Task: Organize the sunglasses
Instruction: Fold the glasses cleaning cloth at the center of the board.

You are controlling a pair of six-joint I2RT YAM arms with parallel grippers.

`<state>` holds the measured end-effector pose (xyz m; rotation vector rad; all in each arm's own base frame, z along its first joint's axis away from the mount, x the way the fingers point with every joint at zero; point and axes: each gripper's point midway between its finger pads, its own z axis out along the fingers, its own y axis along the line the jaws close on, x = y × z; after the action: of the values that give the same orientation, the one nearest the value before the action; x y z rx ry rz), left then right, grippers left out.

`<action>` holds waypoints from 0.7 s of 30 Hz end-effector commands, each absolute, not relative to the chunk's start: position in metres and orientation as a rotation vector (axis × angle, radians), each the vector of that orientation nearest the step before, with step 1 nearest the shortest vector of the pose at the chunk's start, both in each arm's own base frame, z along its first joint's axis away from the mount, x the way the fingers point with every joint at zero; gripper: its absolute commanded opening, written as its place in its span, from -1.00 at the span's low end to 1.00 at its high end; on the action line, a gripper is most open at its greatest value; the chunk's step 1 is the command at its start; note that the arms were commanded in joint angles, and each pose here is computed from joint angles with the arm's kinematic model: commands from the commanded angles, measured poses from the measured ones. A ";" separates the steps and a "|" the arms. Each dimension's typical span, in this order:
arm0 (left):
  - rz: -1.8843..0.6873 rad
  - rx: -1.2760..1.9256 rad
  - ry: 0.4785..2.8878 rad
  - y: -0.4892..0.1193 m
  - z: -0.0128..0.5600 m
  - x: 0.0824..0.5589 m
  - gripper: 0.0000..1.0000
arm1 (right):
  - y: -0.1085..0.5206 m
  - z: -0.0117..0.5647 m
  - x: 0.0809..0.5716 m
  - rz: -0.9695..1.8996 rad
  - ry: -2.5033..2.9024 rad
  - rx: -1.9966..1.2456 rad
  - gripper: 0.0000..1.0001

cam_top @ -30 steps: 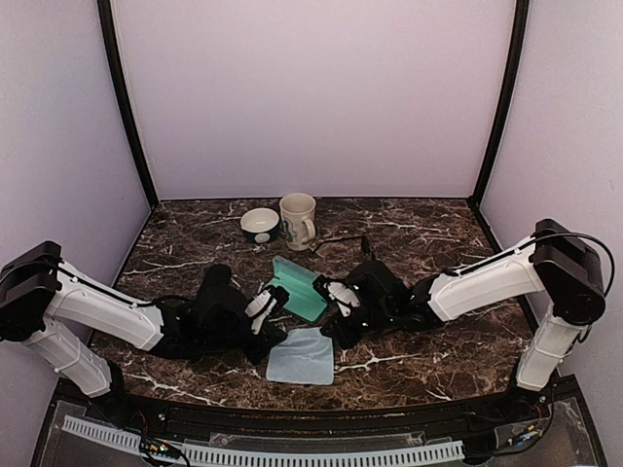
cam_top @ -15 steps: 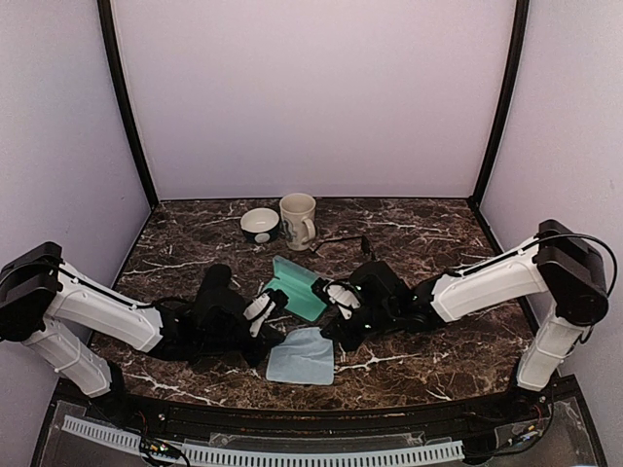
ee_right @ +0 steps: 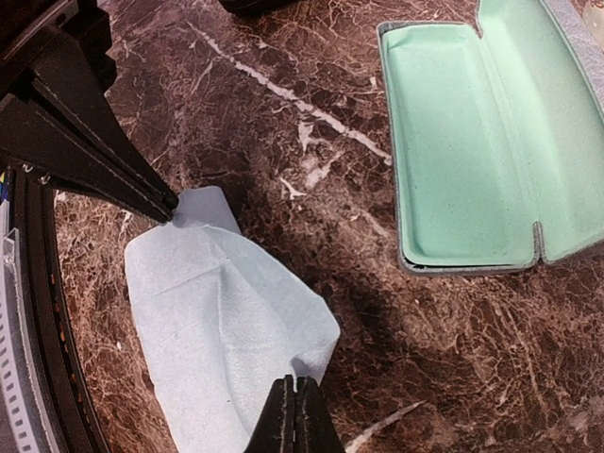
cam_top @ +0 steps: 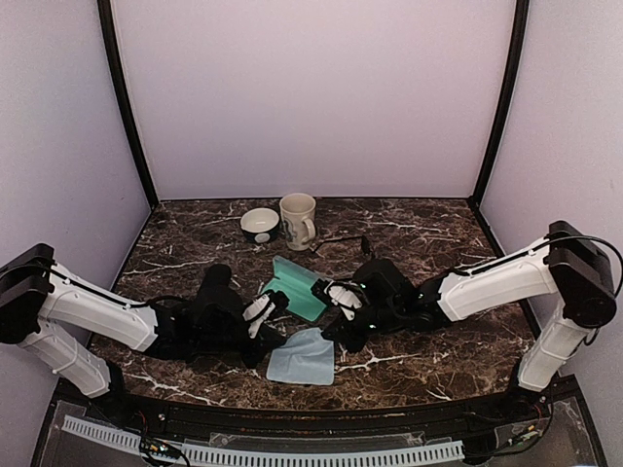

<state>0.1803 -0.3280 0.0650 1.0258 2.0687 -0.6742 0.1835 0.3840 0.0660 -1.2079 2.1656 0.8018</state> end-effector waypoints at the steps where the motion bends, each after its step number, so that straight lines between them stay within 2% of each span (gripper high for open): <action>1: -0.661 1.052 2.087 -0.320 0.060 0.176 -1.00 | 0.384 0.072 0.175 0.804 2.125 -1.257 -0.98; 9: -0.641 1.046 2.099 -0.318 0.056 0.178 -1.00 | 0.382 0.073 0.171 0.782 2.057 -1.301 -0.93; 21: -0.595 1.016 2.073 -0.320 0.068 0.189 -1.00 | 0.394 0.072 0.191 0.698 2.026 -1.281 -0.94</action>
<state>0.1837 -0.3192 0.0573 1.0172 2.1021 -0.6085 0.1802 0.3796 0.0602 -1.2948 2.1064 0.7161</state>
